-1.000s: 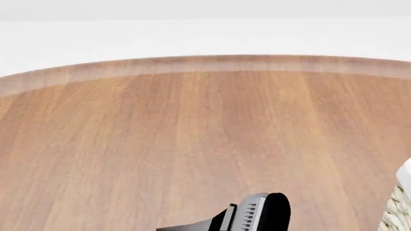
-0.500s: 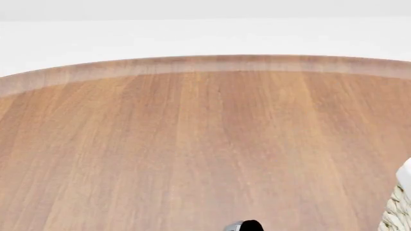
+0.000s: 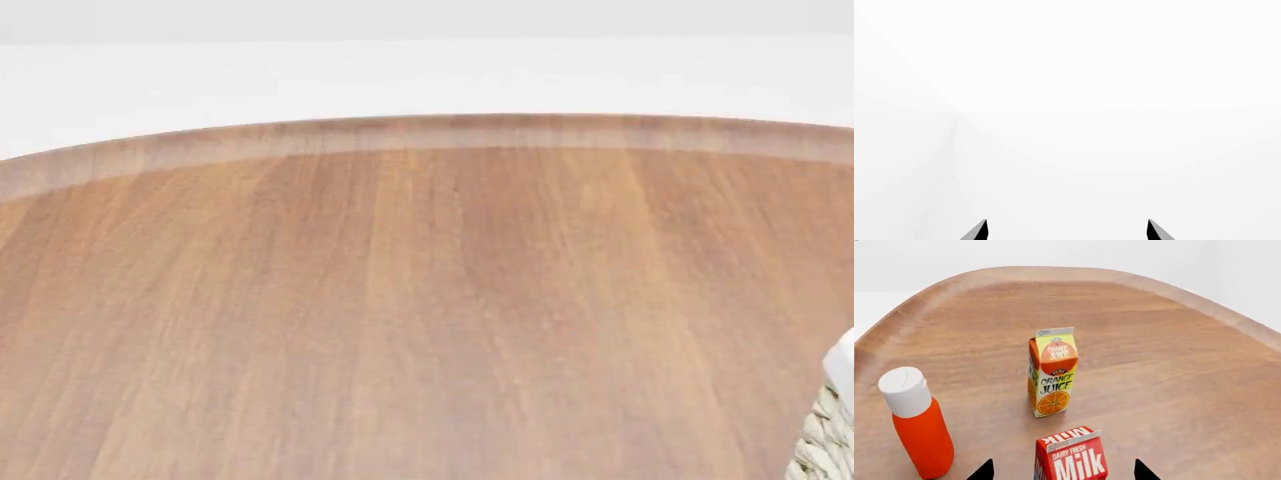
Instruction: Pick the milk and place it in the basket.
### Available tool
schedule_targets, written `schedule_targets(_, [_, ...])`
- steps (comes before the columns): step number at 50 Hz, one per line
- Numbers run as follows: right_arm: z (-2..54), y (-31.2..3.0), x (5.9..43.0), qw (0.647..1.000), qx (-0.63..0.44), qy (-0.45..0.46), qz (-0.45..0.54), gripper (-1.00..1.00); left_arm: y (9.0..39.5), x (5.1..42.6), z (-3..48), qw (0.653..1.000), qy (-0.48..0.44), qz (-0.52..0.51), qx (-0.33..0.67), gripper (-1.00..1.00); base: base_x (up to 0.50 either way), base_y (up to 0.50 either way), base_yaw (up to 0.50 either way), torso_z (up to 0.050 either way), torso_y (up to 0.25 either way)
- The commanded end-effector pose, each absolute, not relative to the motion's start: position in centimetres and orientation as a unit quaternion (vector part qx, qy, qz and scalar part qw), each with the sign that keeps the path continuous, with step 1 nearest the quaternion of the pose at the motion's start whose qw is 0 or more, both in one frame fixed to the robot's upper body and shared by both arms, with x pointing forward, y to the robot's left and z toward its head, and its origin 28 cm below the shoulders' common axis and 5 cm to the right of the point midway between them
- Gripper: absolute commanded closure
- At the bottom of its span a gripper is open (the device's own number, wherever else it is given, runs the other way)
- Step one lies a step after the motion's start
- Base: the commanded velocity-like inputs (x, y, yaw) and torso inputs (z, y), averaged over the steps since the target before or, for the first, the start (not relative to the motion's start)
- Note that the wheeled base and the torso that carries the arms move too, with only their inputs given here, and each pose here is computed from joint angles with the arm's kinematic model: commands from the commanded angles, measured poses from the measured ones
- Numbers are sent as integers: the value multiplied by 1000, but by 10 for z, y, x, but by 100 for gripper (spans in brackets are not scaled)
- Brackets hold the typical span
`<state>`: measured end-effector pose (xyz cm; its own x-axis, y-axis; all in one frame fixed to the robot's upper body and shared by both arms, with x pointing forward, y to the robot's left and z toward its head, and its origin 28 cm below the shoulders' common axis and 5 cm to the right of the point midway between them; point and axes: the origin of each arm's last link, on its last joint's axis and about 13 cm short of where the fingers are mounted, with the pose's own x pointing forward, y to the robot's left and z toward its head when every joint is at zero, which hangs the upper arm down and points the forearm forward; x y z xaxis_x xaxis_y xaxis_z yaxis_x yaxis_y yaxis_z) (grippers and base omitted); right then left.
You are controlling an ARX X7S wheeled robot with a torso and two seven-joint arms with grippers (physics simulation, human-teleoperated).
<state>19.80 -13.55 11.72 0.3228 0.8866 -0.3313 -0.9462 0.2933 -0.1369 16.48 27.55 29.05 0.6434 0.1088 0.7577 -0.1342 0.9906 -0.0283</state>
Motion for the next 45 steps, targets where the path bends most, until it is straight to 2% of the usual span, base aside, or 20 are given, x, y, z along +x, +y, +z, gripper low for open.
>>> schedule_targets(1, [110, -135, 202, 801, -153, 94, 571, -100, 278, 165, 291, 902, -426, 73, 13, -100, 0, 0, 0, 0, 0])
schedule_targets(11, [111, -133, 204, 820, -170, 81, 540, -100, 278, 165, 291, 902, -426, 72, 13, -100, 0, 0, 0, 0, 0])
schedule_targets(45, [103, -130, 207, 817, -164, 100, 544, -100, 278, 165, 290, 902, -425, 72, 13, -100, 0, 0, 0, 0, 0])
